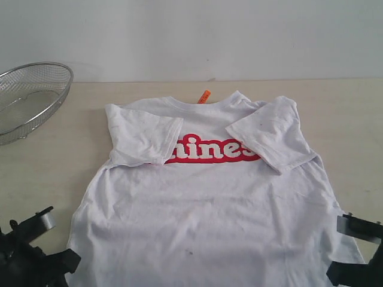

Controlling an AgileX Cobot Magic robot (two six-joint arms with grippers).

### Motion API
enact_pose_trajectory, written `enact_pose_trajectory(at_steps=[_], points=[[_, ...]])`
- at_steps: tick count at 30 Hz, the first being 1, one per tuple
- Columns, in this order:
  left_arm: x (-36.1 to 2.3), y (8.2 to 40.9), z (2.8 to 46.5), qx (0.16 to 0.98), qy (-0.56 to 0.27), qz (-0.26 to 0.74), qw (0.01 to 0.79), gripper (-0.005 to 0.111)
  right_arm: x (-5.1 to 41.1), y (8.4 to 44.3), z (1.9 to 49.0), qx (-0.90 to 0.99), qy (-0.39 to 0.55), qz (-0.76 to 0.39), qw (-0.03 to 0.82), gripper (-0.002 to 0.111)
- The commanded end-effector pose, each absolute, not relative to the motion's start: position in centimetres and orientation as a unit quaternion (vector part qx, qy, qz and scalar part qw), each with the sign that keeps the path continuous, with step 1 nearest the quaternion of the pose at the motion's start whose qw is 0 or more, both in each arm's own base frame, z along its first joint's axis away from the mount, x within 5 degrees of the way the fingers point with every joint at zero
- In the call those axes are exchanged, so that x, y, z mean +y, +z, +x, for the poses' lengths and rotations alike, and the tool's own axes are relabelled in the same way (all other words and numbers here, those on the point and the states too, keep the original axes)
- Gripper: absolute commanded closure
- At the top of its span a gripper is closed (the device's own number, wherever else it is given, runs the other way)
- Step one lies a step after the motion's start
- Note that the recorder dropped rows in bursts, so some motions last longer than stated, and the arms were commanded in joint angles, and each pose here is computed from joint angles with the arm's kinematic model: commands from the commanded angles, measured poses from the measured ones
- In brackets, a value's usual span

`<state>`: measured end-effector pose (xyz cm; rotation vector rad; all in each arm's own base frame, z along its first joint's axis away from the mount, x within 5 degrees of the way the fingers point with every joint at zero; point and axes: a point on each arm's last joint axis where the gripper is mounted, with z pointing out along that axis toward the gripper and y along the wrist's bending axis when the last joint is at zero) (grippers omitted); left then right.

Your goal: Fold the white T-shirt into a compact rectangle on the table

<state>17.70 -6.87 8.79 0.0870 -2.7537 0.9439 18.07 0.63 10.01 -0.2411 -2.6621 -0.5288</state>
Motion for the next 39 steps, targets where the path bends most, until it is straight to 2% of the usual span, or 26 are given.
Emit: enact_pose_trajectory(at_steps=[1, 6, 19, 30, 39], points=[[-7.2, 9.3, 18.4, -0.935, 0.344, 0.028, 0.081, 0.102, 0.6, 10.7, 19.1, -0.965, -0.194, -0.082, 0.154, 0.108], [-7.2, 10.6, 19.4, -0.939, 0.342, 0.008, 0.042, 0.102, 0.6, 12.2, 20.0, -0.971, -0.198, -0.078, 0.106, 0.108], [-7.7, 16.1, 25.9, -0.935, 0.349, -0.011, -0.056, 0.102, 0.6, 17.0, 25.3, -0.968, -0.238, -0.083, -0.006, 0.108], [-7.8, 18.2, 31.6, -0.933, 0.340, -0.022, -0.112, 0.102, -0.2, 21.6, 30.3, -0.960, -0.227, -0.081, -0.140, 0.108], [-7.5, 18.7, 35.4, -0.932, 0.331, -0.017, -0.145, 0.102, -0.8, 20.5, 33.4, -0.957, -0.220, -0.098, -0.161, 0.108]])
